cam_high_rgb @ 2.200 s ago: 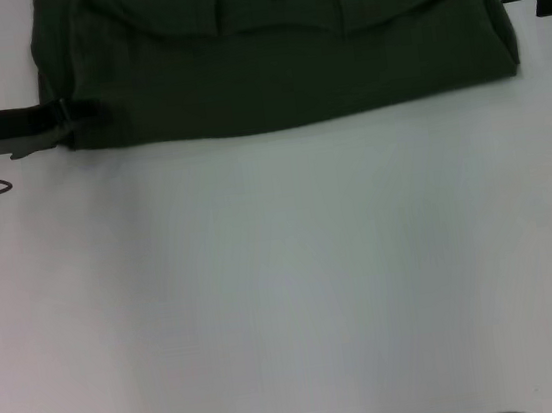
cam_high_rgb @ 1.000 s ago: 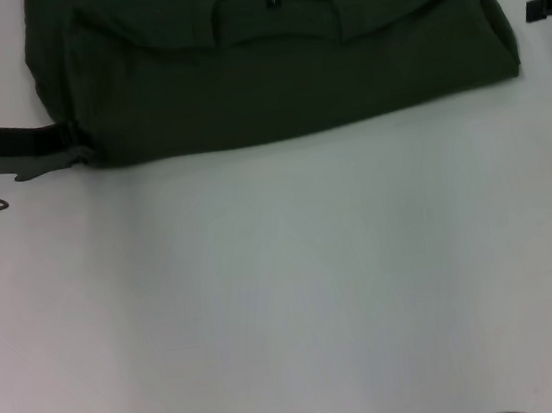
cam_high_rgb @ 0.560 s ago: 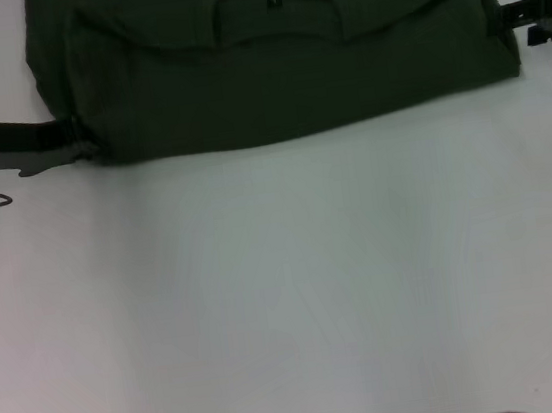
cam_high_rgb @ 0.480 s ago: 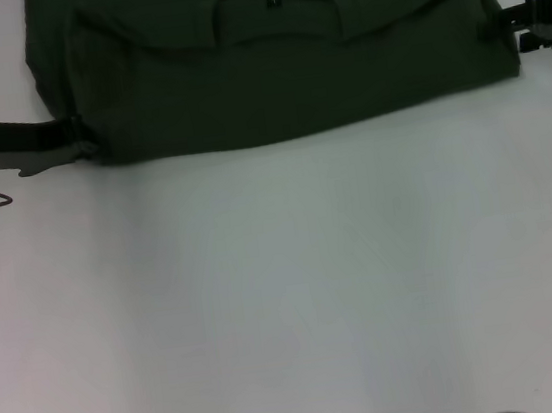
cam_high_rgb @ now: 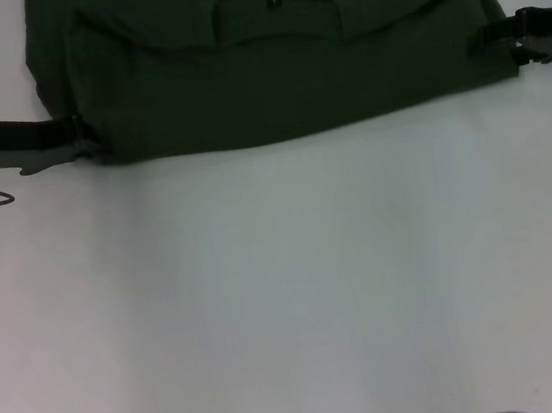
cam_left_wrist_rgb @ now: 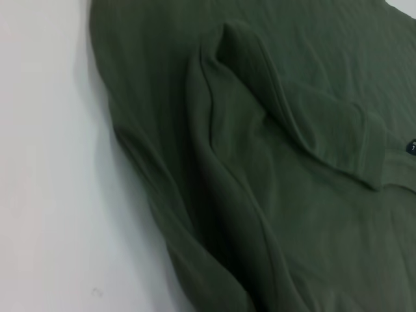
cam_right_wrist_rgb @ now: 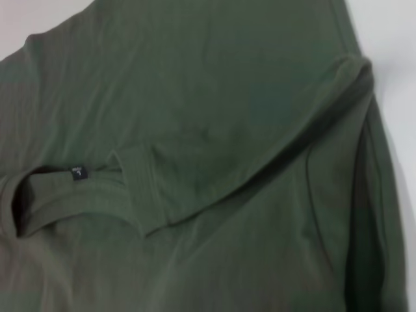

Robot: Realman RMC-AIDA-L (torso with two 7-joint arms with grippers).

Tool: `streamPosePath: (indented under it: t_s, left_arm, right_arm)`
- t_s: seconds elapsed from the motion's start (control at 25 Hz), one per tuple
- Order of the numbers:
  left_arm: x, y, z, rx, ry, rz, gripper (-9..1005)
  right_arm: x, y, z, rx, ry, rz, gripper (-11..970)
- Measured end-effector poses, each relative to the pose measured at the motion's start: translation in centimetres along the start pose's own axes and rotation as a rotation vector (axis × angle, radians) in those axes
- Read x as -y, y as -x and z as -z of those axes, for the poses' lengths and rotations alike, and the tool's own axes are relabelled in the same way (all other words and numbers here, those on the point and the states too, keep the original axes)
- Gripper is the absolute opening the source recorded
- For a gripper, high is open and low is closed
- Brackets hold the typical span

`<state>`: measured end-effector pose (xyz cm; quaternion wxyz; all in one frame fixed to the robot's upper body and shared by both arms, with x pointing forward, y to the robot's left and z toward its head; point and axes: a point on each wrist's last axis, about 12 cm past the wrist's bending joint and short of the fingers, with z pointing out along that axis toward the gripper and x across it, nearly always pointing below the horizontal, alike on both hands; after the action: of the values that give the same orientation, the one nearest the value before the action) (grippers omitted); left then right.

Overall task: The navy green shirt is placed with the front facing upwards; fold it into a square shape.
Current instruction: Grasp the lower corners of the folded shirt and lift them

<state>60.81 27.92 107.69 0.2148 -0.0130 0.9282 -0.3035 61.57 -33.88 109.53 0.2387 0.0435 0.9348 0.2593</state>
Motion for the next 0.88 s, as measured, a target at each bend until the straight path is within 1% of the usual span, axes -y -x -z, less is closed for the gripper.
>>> streamPosePath:
  t_s: [0.52,0.64,0.76,0.88]
  left_arm:
    - [0.0,-0.1,-0.1,0.003,0.002,0.003,30]
    - [0.0,-0.1,-0.1,0.002,0.001,0.003,30]
    - [0.1,-0.1,-0.1,-0.002,-0.003,0.001,30]
    - [0.1,-0.1,-0.1,-0.004,-0.005,0.000,30]
  right_arm:
    - [-0.9,-0.4,-1.1,-0.004,0.011,0.013,825]
    - [-1.1,-0.5,-1.2,-0.024,0.004,0.015,799]
    - [-0.8,-0.4,-0.9,-0.022,-0.005,0.008,773]
    - [-0.5,-0.3,-0.5,-0.020,-0.007,0.004,721]
